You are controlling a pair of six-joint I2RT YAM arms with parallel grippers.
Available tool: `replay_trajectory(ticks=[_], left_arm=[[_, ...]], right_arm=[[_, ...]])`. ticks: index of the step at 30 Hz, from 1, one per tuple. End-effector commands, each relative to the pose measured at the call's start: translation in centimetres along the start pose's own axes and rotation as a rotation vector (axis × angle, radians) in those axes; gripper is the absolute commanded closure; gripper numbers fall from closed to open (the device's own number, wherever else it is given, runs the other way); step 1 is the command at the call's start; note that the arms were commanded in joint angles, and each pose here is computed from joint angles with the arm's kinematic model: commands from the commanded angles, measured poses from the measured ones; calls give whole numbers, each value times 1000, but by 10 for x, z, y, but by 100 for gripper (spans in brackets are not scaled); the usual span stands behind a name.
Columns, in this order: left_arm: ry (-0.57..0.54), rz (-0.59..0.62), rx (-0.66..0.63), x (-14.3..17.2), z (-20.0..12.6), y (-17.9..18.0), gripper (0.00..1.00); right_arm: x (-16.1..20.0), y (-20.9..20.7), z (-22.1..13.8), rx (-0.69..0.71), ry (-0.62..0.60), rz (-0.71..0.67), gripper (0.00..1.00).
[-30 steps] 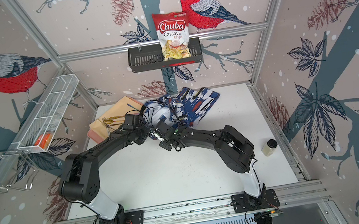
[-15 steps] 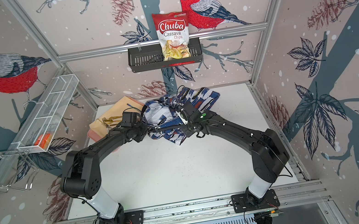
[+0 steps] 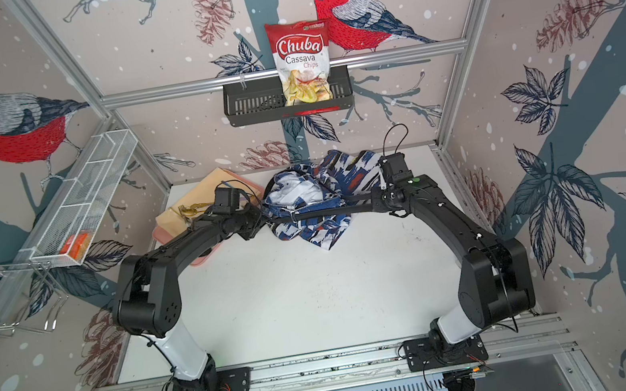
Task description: Remove the belt from the trousers
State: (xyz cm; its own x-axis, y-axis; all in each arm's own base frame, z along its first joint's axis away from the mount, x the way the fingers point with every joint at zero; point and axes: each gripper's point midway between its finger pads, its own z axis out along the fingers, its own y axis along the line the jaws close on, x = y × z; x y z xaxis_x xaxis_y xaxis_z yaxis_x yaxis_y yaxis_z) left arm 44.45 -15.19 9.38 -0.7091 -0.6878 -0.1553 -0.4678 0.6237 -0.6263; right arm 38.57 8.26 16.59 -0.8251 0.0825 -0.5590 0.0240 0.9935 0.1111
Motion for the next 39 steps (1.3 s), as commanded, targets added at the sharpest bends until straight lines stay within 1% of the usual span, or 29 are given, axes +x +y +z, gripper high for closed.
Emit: replay_trajectory(ticks=[1, 3, 4, 5, 6, 7, 8, 11, 14, 16, 17, 20, 22, 29, 33, 35, 36, 37, 38, 39], left_arm=[[-138, 4, -93, -29, -3, 18, 100], [-135, 3, -95, -28, -2, 19, 100], [-134, 3, -93, -28, -2, 19, 100], [-132, 2, -93, -27, -1, 19, 100], [-131, 0, -92, -26, -1, 20, 100], [-130, -3, -94, -25, -2, 21, 100], [-132, -5, -91, -25, -3, 22, 100], [-132, -10, -96, -22, -5, 27, 100], [-134, -14, -99, -19, -8, 31, 100], [-134, -15, -98, -17, -9, 33, 100], [-133, -17, -100, -16, -10, 34, 100], [-138, -21, -96, -15, -13, 35, 100], [-141, -24, -95, -15, -15, 36, 100], [-143, -29, -93, -14, -17, 37, 100], [-143, -30, -93, -14, -16, 36, 100], [-141, -30, -93, -14, -16, 37, 100], [-142, -31, -93, -14, -17, 37, 100], [-143, -30, -94, -14, -17, 37, 100], [-142, -30, -96, -14, -17, 38, 100], [-143, -28, -95, -14, -17, 37, 100]], right_arm=[[0, -34, 4, 154, -25, 57, 100], [12, -20, 19, 76, 20, 40, 100], [20, -7, 27, 14, 58, 18, 100], [27, 10, 33, -41, 92, -21, 97], [31, 27, 36, -78, 102, -71, 91], [33, 52, 34, -129, 94, -150, 81], [34, 82, 28, -172, 65, -241, 73], [35, 161, 6, -226, -64, -480, 51], [46, 221, -3, -271, -138, -616, 46], [56, 245, 4, -299, -133, -651, 44], [63, 254, 11, -316, -111, -669, 43], [83, 270, 32, -353, -41, -710, 41], [91, 278, 39, -374, -26, -724, 40], [122, 295, 50, -439, 59, -746, 39], [139, 295, 60, -417, 89, -772, 38], [143, 292, 69, -384, 91, -782, 40], [144, 290, 72, -373, 92, -781, 42], [144, 289, 74, -368, 87, -778, 47], [142, 286, 76, -354, 77, -773, 57], [141, 283, 76, -346, 72, -770, 72]])
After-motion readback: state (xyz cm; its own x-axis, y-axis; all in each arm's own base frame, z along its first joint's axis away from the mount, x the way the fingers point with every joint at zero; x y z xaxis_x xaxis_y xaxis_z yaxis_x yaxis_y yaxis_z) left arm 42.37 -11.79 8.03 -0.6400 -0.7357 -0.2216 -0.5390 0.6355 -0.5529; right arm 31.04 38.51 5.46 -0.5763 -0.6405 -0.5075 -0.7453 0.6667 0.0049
